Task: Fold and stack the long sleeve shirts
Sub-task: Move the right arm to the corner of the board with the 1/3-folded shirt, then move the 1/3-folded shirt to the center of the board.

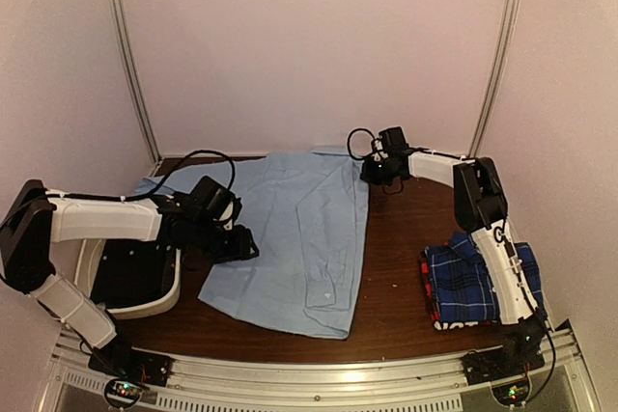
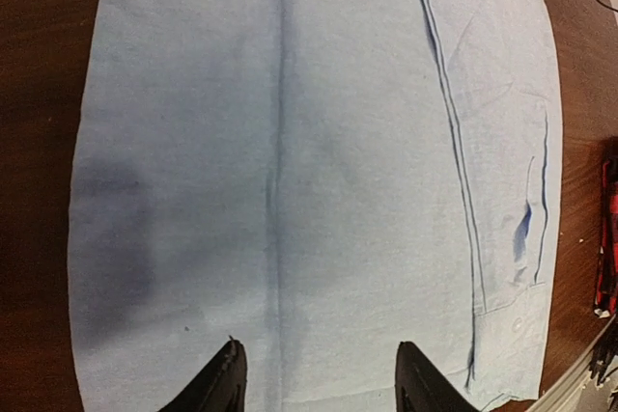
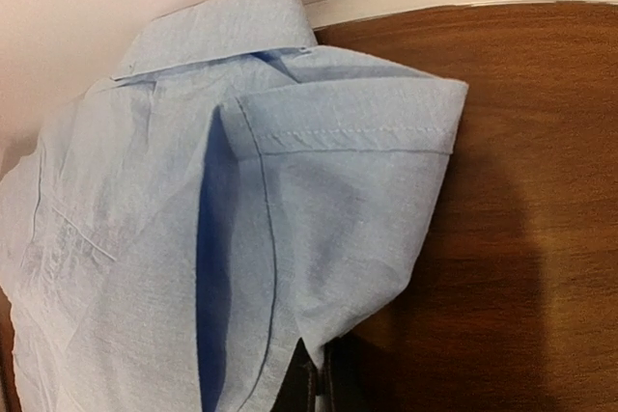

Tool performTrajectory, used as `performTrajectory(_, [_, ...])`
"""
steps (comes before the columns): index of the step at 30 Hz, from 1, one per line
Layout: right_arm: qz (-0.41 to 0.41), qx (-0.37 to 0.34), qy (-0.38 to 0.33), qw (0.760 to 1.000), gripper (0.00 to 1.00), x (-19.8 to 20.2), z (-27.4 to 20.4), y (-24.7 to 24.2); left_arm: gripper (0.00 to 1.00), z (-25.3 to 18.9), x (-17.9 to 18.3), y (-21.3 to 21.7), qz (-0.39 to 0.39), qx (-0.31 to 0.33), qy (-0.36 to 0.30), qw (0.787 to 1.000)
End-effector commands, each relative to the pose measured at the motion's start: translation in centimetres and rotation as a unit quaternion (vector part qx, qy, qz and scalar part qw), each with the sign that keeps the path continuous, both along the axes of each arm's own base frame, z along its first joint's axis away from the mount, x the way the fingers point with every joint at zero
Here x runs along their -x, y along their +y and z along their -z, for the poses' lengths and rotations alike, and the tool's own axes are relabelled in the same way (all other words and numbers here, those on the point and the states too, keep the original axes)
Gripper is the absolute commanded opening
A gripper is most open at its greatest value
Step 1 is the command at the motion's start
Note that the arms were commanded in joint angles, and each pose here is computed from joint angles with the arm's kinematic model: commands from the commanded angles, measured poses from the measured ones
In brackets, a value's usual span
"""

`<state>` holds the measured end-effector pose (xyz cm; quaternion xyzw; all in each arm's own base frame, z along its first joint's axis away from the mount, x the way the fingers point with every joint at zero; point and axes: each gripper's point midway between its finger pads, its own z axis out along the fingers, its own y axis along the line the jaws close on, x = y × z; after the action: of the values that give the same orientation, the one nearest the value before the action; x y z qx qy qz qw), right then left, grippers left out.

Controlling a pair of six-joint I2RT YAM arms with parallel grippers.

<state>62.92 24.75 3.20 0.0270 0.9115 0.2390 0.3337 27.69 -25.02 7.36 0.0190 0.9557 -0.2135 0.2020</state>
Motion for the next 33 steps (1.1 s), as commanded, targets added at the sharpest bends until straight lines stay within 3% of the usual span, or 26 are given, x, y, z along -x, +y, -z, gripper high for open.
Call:
performTrajectory(1, [0.019,0.031,0.034,0.999,0.0,0.0,2.0,-4.0,0.53,-2.1,-1.6,-1.5,-0.002,0.025,-0.032,0.999])
performTrajectory(5, [0.03,0.033,0.042,0.998,0.0,-0.3,2.1,-6.0,0.54,-2.4,-1.9,-1.3,-0.007,0.014,-0.035,0.999])
performTrajectory(8, [0.027,0.037,0.041,0.998,0.06,-0.2,1.3,-6.3,0.54,-2.6,-2.2,-0.8,-0.012,0.0,-0.039,0.999])
performTrajectory(16, [0.011,0.059,0.019,0.998,0.48,1.2,-3.6,-5.7,0.55,-3.6,-3.1,0.8,-0.026,-0.023,-0.06,0.998])
performTrajectory(22, [-0.012,0.088,-0.002,0.996,0.72,4.5,-7.7,-3.7,0.55,-4.6,-3.7,2.7,-0.044,-0.025,-0.074,0.996])
performTrajectory(33, [-0.071,0.117,-0.012,0.991,0.78,15.3,-10.1,1.0,0.55,-4.3,-3.7,5.4,-0.051,-0.034,-0.075,0.995])
